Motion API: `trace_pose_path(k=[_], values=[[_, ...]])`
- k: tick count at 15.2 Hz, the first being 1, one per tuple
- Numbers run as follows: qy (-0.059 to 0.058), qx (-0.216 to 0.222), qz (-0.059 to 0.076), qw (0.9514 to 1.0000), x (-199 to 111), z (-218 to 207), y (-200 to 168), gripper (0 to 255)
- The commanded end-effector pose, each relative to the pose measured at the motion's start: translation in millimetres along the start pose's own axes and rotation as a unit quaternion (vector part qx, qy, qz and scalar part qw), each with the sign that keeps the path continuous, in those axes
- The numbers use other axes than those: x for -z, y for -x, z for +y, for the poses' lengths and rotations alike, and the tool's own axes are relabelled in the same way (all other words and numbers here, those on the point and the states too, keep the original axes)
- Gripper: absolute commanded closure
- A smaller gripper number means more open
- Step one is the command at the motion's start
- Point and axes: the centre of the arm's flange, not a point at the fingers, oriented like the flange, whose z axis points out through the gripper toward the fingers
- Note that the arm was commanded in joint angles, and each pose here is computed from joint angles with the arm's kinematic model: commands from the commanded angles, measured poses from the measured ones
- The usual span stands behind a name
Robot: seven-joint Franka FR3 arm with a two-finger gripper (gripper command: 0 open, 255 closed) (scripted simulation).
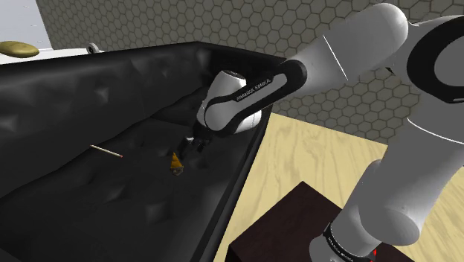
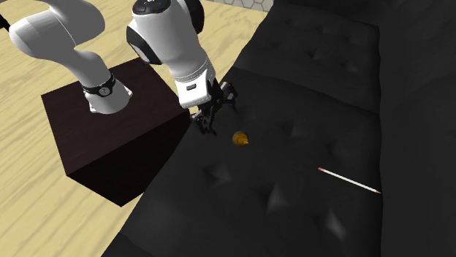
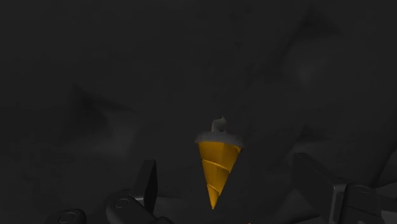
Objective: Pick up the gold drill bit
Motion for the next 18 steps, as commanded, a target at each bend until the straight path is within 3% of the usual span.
trace_pose_path(k=[1, 3, 13, 14, 18], values=[[-0.004, 0.004, 0.006, 1.0, -25, -8, -12, 0], [-0.009, 0.007, 0.011, 0.9999, -47, -15, -22, 0], [-0.009, 0.007, 0.011, 0.9999, -85, -8, -11, 0], [-0.009, 0.007, 0.011, 0.9999, -86, -8, -11, 255], [-0.009, 0.007, 0.011, 0.9999, -85, -8, -11, 255]])
